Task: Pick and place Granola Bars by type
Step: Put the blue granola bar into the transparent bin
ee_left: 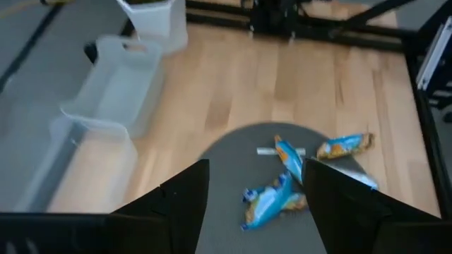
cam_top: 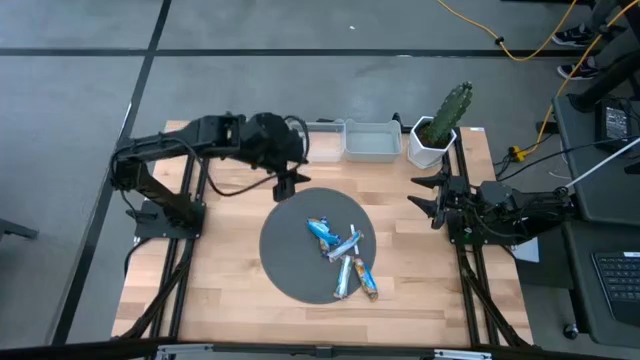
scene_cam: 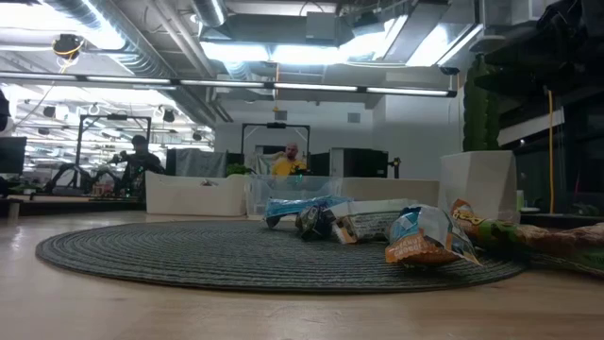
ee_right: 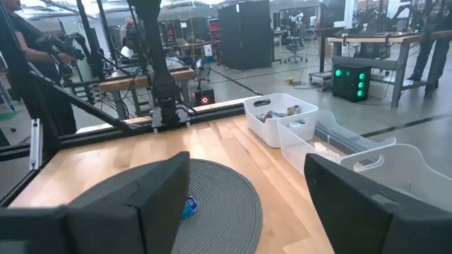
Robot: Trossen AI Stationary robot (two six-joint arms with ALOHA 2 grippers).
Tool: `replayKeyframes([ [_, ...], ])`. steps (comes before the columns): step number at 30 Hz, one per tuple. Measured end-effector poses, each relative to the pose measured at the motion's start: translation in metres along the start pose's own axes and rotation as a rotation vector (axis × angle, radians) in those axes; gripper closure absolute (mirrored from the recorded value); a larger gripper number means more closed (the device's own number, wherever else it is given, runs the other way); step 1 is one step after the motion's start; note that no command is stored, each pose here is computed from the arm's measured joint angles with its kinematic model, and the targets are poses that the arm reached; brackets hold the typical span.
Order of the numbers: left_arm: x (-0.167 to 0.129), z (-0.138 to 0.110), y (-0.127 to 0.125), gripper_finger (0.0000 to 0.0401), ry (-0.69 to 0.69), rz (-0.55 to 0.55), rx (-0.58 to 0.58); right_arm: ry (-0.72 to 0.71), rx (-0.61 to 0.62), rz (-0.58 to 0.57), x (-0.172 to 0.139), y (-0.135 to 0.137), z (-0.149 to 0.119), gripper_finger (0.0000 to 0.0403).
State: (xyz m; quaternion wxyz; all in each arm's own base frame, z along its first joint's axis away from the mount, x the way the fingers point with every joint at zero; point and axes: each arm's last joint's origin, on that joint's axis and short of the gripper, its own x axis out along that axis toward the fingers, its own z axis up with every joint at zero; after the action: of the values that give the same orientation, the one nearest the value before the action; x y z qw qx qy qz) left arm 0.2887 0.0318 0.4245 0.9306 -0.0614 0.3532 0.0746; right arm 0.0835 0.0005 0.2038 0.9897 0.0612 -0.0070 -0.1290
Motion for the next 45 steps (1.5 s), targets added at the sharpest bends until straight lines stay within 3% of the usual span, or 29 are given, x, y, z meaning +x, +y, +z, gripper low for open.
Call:
replayKeyframes([
  [4,0.031,-0.018,-0.007,0.0181,0.110,-0.004,-0.013,0.000,-0.001,0.001,0.000,0.000,0.000,0.0123],
  [10,0.104,-0.054,-0.015,0.0169,0.314,-0.021,0.019,0.000,0.003,0.001,0.000,0.000,0.000,0.0123],
  [16,0.163,-0.081,-0.025,0.0141,0.496,-0.115,0.096,0.001,0.029,0.007,0.000,0.000,0.000,0.0123],
  [23,0.213,-0.103,-0.025,0.0110,0.591,-0.122,0.156,0.003,0.031,0.018,0.000,0.001,0.000,0.0123],
  [35,0.253,-0.124,-0.021,0.0136,0.642,-0.108,0.176,0.006,0.028,0.037,0.000,0.001,0.000,0.0123],
  [45,0.255,-0.125,-0.022,0.0225,0.647,-0.133,0.161,0.006,0.025,0.037,0.000,0.001,0.000,0.0123],
])
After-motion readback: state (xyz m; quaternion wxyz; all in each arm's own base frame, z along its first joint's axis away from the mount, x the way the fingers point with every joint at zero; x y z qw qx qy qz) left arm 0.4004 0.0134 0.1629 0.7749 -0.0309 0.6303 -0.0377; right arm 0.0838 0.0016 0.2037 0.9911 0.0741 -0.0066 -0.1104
